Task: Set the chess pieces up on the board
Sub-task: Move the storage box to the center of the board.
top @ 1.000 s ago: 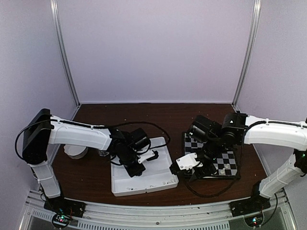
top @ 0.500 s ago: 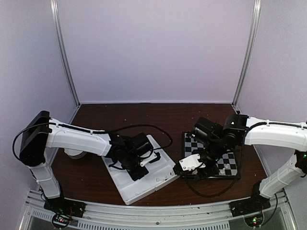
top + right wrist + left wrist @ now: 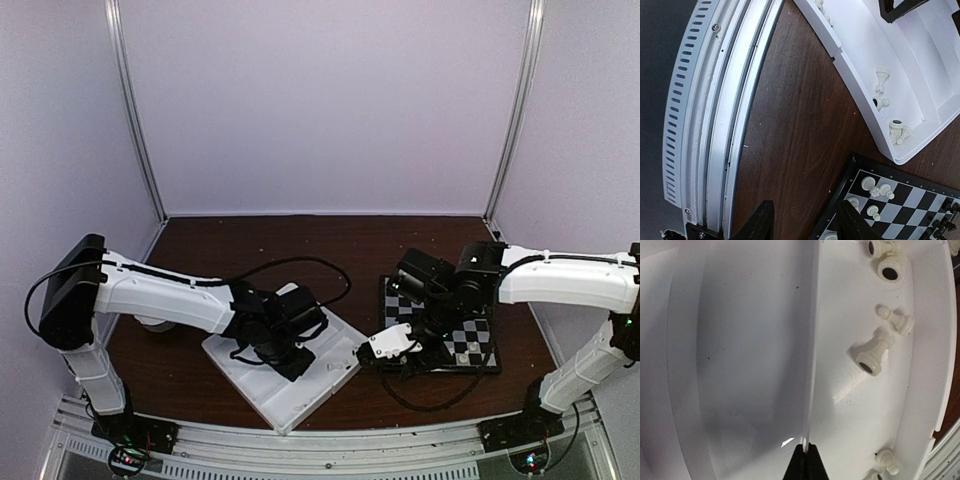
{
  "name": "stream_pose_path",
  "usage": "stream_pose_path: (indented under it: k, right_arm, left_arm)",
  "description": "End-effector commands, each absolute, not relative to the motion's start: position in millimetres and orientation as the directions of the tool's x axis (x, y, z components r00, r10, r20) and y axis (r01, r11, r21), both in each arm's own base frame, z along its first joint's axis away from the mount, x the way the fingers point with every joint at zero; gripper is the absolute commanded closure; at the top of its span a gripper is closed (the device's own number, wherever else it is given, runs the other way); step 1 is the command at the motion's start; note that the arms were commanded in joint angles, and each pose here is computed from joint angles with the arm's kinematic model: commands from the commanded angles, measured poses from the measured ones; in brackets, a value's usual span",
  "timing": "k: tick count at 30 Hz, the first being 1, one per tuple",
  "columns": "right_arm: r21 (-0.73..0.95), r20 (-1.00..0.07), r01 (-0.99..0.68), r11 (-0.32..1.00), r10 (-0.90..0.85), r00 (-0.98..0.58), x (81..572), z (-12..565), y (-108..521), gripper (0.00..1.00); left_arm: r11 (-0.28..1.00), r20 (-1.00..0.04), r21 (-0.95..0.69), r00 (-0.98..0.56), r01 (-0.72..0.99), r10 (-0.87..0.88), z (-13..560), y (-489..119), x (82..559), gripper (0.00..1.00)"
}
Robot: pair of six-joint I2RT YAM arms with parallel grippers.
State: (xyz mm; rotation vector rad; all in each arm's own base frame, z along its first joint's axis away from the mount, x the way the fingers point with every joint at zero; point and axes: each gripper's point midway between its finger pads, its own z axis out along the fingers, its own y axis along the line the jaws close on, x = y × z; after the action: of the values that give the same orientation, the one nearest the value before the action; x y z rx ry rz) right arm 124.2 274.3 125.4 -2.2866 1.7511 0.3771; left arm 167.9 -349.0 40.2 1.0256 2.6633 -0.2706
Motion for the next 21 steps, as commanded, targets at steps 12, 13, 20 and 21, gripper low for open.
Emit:
stream_pose_path:
  k: [12,13,20,21]
  right_arm:
    - [-0.064,-0.367,-0.978,-0.2,-0.906,0.209,140.3,126.8,287.2,0.56]
    - [-0.064,-0.372,-0.98,-0.188,-0.907,0.199,142.9,126.7,289.0,0.56]
    - [-0.016,-0.4,-0.993,-0.12,-0.909,0.116,156.4,126.8,298.6,0.56]
    - [-0.013,-0.401,-0.993,-0.113,-0.91,0.109,158.1,126.5,299.2,0.56]
  left_arm:
    - [0.91,-0.336,-0.2,-0.898,0.363,0.284,51.4,-355.7,176.0,1.0]
    - [0.916,-0.338,-0.198,-0.901,0.349,0.27,52.8,-355.1,178.2,1.0]
    - [0.916,-0.263,-0.265,-0.936,0.302,0.232,50.1,-365.6,182.0,1.0]
    - [0.901,-0.247,-0.298,-0.937,0.317,0.248,49.3,-371.4,179.1,1.0]
